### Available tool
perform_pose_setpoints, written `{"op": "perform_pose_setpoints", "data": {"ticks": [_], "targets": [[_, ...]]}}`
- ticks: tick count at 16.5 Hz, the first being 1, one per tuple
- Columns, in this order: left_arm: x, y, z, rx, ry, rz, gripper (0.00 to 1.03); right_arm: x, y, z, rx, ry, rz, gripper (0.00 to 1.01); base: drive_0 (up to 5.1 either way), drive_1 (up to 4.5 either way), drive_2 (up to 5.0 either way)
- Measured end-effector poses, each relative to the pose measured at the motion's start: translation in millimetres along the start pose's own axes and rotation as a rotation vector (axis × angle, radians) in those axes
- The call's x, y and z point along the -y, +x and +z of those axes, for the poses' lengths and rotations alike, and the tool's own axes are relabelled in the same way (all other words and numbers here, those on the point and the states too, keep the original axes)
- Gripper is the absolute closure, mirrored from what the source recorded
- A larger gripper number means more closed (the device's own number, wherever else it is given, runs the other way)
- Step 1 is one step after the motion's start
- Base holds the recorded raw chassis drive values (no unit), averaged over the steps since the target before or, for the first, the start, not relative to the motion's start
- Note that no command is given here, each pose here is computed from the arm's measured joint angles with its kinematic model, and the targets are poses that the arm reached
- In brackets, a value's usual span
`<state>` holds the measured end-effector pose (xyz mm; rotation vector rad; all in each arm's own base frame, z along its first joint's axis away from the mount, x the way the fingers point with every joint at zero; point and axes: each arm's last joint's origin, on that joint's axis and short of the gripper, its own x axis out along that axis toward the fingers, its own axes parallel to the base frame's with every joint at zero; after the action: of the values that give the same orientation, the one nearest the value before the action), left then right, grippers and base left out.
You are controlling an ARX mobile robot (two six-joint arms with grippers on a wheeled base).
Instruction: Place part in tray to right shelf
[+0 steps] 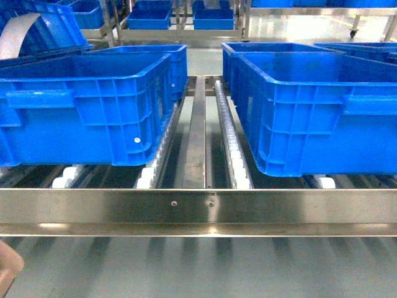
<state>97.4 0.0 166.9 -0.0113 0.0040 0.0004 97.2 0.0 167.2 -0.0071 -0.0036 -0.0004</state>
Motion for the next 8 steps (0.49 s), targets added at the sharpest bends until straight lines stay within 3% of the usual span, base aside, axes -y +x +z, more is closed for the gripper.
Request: {"op": "perform_pose_setpoints", "data": {"ticks": [1, 2, 8], "targets": [[0.0, 0.0, 0.0, 0.000, 0.000, 0.000, 0.90, 0.0, 0.0, 0.0, 0.000, 0.000, 0.000, 0.99, 0.0, 0.00, 0.0], [0.0, 0.0, 0.0, 0.000, 0.000, 0.000, 0.90, 0.0, 0.0, 0.0, 0.000, 0.000, 0.000, 0.93, 0.0, 0.00, 0.0], [0.0, 0.0, 0.0, 0.000, 0.000, 0.000, 0.90, 0.0, 0.0, 0.0, 0.000, 0.000, 0.000, 0.20, 0.0, 0.00, 0.0]]}}
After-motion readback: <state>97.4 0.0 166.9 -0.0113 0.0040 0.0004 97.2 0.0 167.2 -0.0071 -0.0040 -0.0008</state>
